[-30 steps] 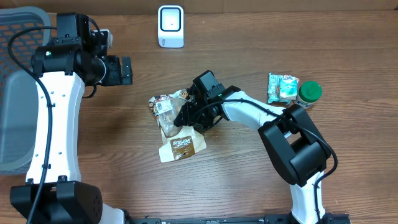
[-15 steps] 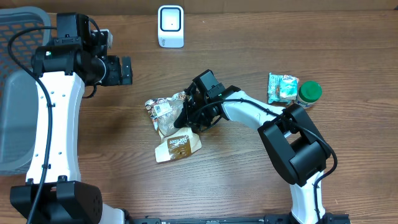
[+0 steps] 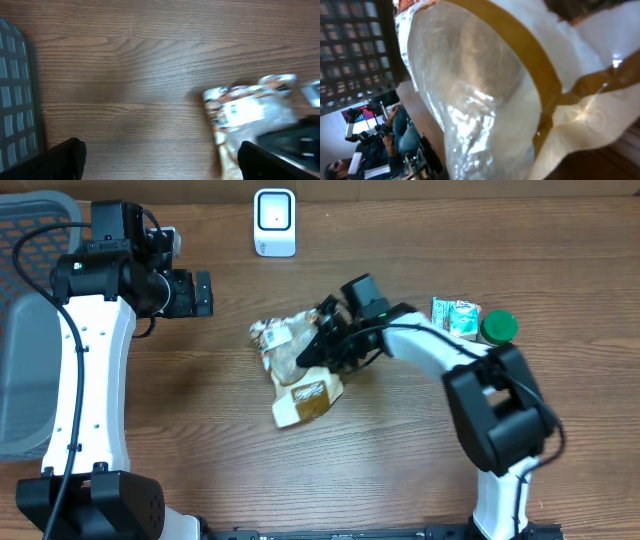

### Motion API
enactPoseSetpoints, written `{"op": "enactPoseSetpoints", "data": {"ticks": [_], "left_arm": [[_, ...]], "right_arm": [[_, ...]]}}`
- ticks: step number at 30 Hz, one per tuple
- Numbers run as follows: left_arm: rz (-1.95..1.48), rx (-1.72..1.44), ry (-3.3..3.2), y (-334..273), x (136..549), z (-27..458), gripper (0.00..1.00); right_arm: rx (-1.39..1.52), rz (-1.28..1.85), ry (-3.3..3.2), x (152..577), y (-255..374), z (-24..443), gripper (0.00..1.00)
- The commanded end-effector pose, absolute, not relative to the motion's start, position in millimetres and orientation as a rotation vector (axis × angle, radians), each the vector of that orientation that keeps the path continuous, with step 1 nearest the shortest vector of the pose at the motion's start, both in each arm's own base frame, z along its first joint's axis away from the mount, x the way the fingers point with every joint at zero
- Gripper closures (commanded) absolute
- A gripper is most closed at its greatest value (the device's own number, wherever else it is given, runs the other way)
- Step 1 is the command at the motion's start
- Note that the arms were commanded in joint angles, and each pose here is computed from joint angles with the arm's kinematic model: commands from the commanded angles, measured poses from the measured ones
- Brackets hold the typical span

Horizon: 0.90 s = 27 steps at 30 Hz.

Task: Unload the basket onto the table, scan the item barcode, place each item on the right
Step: 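Lift the snack bag up off the table with the right gripper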

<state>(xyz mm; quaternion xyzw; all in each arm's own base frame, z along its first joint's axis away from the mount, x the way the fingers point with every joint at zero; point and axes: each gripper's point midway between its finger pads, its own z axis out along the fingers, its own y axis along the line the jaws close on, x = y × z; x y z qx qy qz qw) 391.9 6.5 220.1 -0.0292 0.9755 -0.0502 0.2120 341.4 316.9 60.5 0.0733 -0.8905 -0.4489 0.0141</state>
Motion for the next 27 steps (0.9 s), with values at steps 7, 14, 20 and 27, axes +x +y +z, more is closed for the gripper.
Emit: {"op": "enactPoseSetpoints", "data": {"ticks": [7,14,20,27], "left_arm": [[-0.143,-0.049,2.694,4.8,396.2,224.4,0.01],[-0.143,-0.051,2.694,5.4,396.2,224.4,0.00],[-0.143,-0.049,2.694,4.8,396.2,224.4,0.01],[-0.143,-0.050,2.694,5.1,396.2,224.4,0.00]], "right_arm": [[0.644,-1.653,-2.976,343.7,276.1,204.0,0.96],[0.646,-1.602,-3.102,332.1,258.5,237.6,0.96],[0.651,-1.609,-3.104,322.8,254.9,248.5,0.96],[0.613,-1.585,-3.092,317.0,252.5,251.7,0.96]]}}
